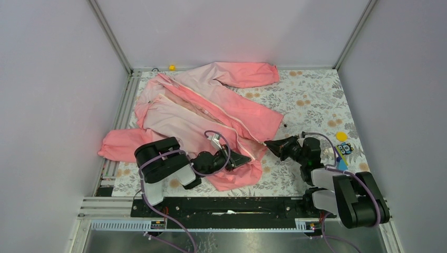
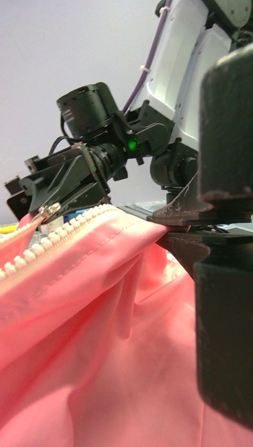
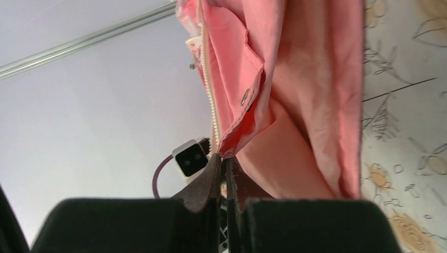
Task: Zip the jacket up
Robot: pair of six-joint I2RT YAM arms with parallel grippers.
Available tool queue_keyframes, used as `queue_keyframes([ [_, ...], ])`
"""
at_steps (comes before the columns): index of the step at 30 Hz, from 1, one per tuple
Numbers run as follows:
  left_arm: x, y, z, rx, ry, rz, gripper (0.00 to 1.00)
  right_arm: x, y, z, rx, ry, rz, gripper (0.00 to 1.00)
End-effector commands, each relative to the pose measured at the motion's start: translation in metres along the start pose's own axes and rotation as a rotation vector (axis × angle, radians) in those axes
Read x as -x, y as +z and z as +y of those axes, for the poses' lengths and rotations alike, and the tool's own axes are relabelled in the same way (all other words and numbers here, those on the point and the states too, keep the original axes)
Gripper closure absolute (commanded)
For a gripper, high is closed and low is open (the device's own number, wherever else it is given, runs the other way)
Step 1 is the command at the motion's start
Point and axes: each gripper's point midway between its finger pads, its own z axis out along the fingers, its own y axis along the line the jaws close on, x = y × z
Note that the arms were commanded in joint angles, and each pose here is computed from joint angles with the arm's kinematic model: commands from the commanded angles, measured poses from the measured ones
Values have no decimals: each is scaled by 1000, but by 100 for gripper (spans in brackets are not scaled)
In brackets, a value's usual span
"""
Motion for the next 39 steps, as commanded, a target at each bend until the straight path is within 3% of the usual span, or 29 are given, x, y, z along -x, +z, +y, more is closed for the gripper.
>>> queue_keyframes([
  [1,24,6,-39,-145,49,-156,100,-14,-9,28,124,-32,51,100],
  [13,33,13,-65,-191,227,-275,100,-23,-21,40,210,-62,69,100],
  [20,40,17,-77,-215,251,-316,100,-26,-23,42,217,-72,81,100],
  [30,41,26,-96,-273,177,-310,100,-30,-25,48,247,-87,94,100],
  [39,44,29,-89,-272,59,-279,100,-33,-28,50,253,-32,108,100],
])
